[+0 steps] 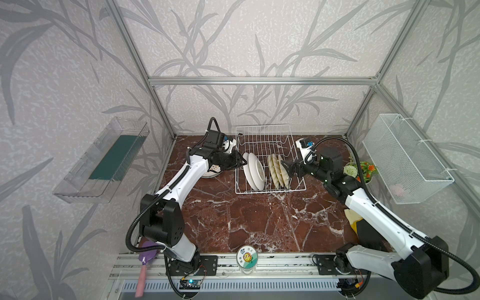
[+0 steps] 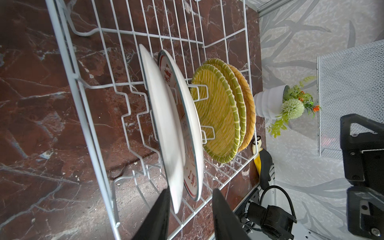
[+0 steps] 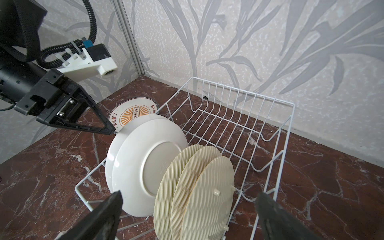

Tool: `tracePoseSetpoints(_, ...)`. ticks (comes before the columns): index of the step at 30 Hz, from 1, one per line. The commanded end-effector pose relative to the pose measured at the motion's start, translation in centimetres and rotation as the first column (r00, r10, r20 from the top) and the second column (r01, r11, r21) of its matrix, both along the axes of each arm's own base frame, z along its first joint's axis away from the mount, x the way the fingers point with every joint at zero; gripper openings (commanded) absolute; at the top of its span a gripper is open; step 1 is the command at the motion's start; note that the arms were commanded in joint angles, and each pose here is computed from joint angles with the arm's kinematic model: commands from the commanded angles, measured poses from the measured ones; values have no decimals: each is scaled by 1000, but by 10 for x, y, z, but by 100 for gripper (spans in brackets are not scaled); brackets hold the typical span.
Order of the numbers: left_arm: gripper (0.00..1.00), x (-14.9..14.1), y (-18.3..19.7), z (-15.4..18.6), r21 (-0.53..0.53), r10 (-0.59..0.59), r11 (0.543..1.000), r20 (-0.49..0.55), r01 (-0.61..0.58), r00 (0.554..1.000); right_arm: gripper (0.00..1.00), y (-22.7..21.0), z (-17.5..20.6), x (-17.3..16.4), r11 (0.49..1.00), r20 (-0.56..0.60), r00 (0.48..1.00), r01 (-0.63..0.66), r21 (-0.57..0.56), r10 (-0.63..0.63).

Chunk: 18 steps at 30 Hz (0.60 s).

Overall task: Unload the plates from the dish rack
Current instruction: Pick up a plate from the dish rack.

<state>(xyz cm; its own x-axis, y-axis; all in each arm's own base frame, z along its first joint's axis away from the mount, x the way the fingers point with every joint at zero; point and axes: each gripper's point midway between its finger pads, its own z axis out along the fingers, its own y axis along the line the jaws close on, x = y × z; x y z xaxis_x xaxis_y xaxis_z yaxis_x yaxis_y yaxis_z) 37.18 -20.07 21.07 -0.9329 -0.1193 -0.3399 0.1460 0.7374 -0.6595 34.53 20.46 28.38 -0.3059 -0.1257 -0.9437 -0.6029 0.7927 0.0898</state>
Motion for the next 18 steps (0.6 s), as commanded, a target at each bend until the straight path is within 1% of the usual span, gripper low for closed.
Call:
tracePoseSetpoints(1,36,-5,0,-11,31,5,1000,-52,-4,999,99,6,7,-11,999,22,998,-51,13,51)
tracePoseSetpoints(6,33,-10,0,-22,44,4,999,-97,1,995,99,9,7,-16,996,22,996,-86,6,86)
tracePoseSetpoints(9,31,-10,-2,-23,35,5,999,-101,-2,995,99,8,5,-15,996,19,996,-84,4,84)
tracePoseSetpoints(18,30,-5,-9,-27,18,-2,1000,-108,4,994,99,8,4,-15,997,15,997,-76,1,76)
